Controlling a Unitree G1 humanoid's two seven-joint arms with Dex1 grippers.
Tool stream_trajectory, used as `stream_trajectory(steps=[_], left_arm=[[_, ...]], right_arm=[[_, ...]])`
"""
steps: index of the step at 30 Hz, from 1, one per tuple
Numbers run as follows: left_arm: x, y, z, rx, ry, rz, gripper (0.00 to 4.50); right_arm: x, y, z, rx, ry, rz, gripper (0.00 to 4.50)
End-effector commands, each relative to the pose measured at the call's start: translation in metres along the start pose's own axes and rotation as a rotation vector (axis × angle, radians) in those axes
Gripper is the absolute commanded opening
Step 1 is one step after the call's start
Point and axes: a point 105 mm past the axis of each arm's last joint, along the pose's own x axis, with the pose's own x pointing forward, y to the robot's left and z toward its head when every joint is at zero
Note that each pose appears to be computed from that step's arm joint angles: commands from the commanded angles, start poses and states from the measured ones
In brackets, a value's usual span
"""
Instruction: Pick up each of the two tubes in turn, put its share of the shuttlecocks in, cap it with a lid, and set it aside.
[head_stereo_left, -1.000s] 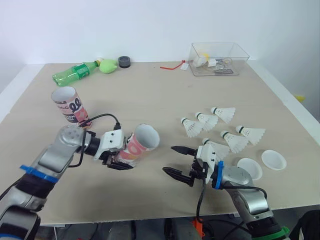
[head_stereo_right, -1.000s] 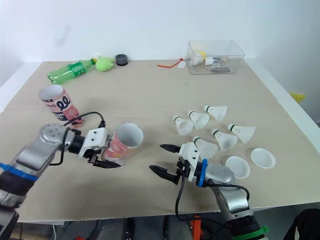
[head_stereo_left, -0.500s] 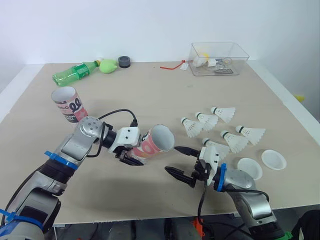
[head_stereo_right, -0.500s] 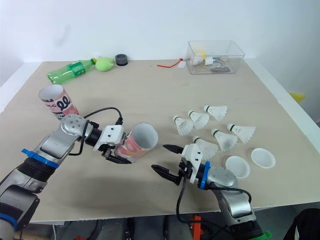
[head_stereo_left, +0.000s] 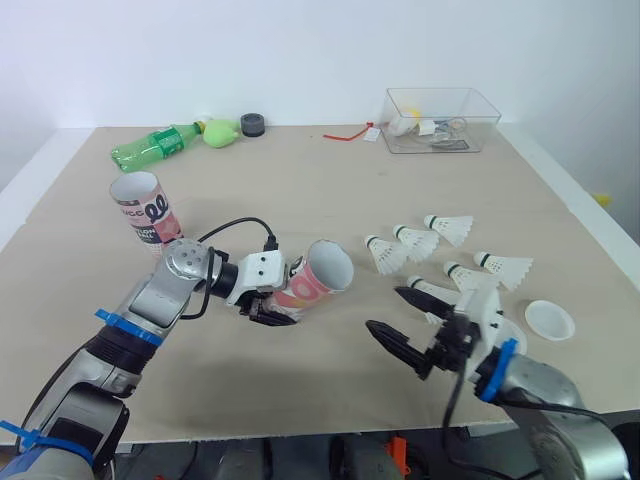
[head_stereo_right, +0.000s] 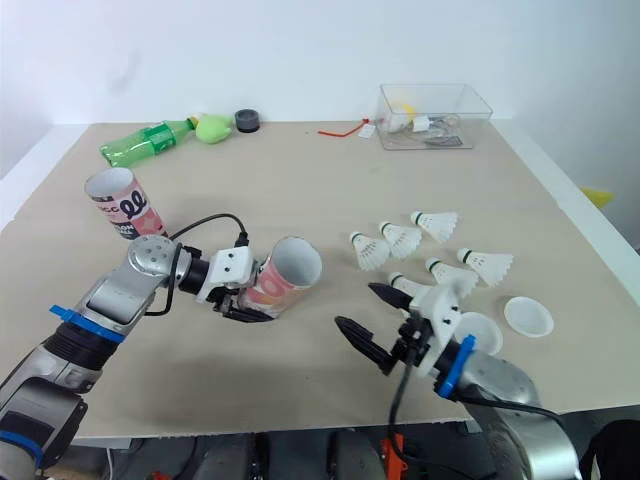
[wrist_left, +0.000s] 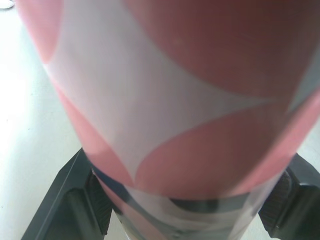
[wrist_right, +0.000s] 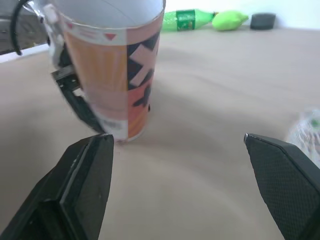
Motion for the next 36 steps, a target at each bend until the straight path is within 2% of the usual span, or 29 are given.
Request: stream_trajectory(steps=[1,6,10,16,20,36], left_arm=[[0.002,0.001,0.004,0.010,-0.018,-0.003,3.05],[0.005,0.001,0.004,0.014,-0.022,-0.019,3.05],[0.006,0.000,0.005,0.017,-0.026,-0.026,3.05],[0.007,-0.008,0.009,-0.013,-0.020,-0.062,3.05],[0.006,-0.003,0.006,-0.055,0.008,-0.012,3.05],[0.007,-0.003,-0.001,-0.081,0.016,0.032,3.05]], right_arm=[[-0.016,0.001,0.017,-0.022,-0.025,0.012,4.50],[-0.047,-0.010,0.000,-0.014,0.096,-0.016,4.50],[-0.055,-0.022,-0.008,0.019,0.126,-0.084,4.50],[-0.045,-0.034,-0.013,0.054,0.116,-0.139,4.50],[-0.036,-0.047,-0.013,0.090,0.097,-0.208,4.50],[-0.001,-0.058,-0.029,0.142,0.157,-0.201,4.50]])
